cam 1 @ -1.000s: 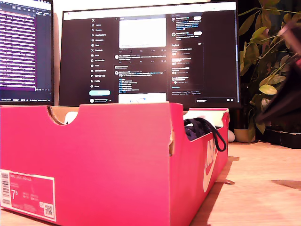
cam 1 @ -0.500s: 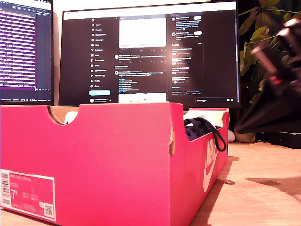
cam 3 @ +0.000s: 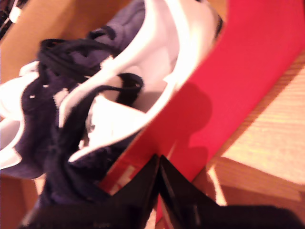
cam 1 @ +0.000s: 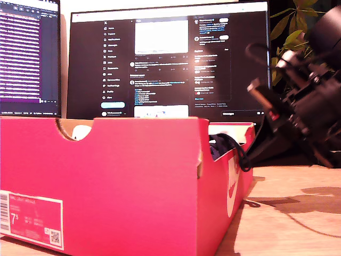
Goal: Close the red shoebox by pushing the lid with your left arm and holding the box in place with your right arm
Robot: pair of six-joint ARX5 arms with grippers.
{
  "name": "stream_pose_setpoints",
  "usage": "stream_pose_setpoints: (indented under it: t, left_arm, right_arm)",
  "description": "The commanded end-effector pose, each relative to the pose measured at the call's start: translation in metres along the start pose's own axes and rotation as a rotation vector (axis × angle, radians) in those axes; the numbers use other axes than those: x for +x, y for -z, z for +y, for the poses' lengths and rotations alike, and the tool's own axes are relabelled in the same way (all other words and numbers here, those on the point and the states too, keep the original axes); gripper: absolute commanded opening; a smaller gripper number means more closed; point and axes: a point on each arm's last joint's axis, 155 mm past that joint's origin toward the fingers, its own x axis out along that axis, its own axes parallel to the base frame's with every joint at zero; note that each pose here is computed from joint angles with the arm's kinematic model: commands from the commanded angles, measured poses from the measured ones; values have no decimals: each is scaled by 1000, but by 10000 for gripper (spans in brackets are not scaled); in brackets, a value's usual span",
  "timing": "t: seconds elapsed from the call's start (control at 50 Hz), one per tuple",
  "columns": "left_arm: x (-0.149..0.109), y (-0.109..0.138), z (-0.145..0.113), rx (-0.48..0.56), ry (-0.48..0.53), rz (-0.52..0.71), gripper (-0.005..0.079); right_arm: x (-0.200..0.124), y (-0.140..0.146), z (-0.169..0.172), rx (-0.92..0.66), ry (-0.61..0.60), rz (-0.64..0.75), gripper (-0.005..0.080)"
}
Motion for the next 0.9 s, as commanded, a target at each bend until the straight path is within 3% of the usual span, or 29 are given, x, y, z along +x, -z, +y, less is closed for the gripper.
stream_pose_setpoints:
  t: [0.0, 0.16, 0.48, 0.7, 0.88]
  left_arm:
    - [1, -3, -8, 8, 42, 1, -19]
    - [-9, -18, -32, 15, 144, -31, -19]
    - [-54, -61, -67, 74, 162, -66, -19]
    - [-71, -65, -103, 78, 220, -31, -19]
    - [-68, -59, -133, 104, 259, 20, -19]
  right_arm:
    - [6, -3, 11, -24, -31, 2, -12]
    - [6, -3, 11, -25, -31, 1, -12]
    - [6, -3, 11, -33, -31, 1, -12]
    - [6, -5, 12, -46, -34, -8, -12]
    - [6, -7, 13, -55, -37, -17, -12]
